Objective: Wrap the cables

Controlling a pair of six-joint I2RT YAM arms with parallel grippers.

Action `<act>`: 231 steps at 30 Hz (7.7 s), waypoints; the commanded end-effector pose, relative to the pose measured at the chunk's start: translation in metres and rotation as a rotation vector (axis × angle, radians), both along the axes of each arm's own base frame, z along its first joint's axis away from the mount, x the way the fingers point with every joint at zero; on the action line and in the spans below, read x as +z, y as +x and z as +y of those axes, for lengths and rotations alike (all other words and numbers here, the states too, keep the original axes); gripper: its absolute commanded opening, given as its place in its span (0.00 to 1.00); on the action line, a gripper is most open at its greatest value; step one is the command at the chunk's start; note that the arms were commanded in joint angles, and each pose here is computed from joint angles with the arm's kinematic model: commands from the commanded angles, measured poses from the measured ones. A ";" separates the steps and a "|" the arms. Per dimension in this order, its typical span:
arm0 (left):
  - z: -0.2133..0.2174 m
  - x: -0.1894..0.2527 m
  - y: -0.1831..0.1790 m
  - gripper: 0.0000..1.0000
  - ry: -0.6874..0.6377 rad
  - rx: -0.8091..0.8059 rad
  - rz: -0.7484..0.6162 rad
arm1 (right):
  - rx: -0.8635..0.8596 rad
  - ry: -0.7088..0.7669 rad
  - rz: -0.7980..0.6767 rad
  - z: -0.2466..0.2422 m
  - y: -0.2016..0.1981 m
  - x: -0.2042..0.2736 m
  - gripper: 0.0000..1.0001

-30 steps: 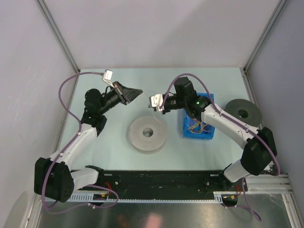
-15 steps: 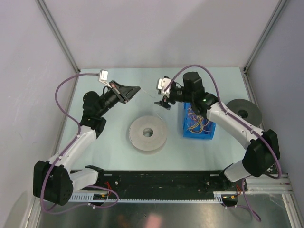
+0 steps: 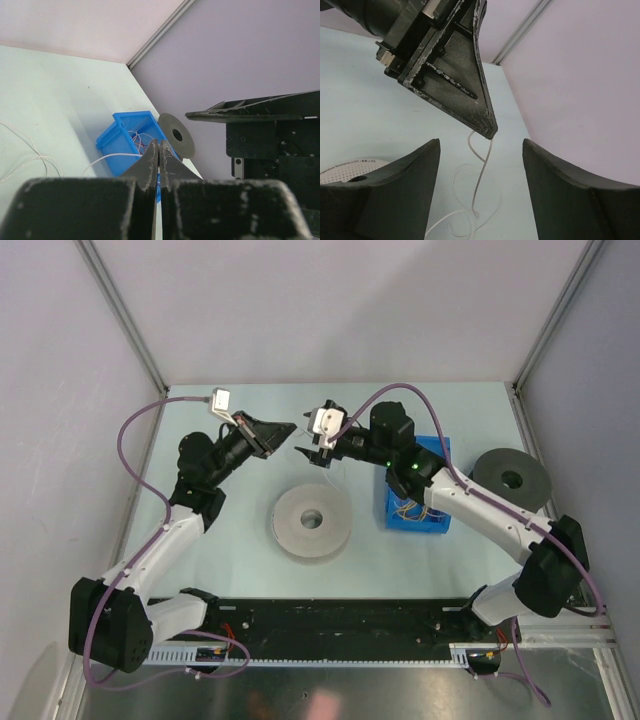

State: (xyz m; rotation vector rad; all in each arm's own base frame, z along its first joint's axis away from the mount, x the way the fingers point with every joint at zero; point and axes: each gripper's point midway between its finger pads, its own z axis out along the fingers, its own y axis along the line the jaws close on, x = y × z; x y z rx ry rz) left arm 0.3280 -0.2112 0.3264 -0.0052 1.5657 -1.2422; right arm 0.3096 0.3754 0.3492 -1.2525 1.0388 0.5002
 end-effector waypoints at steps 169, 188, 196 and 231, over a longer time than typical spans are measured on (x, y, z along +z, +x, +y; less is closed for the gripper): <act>0.016 -0.113 -0.087 0.89 0.945 -0.603 -0.701 | 0.056 -0.035 0.422 0.008 -0.068 -0.130 0.00; -0.006 -0.117 -0.093 0.51 0.805 -0.721 -0.640 | 0.045 -0.043 0.436 0.013 -0.070 -0.142 0.00; -0.012 -0.119 -0.097 0.44 0.791 -0.745 -0.632 | 0.039 -0.051 0.441 0.017 -0.070 -0.148 0.00; -0.008 -0.134 -0.092 0.01 0.847 -0.738 -0.629 | -0.043 -0.037 0.467 0.012 -0.054 -0.155 0.00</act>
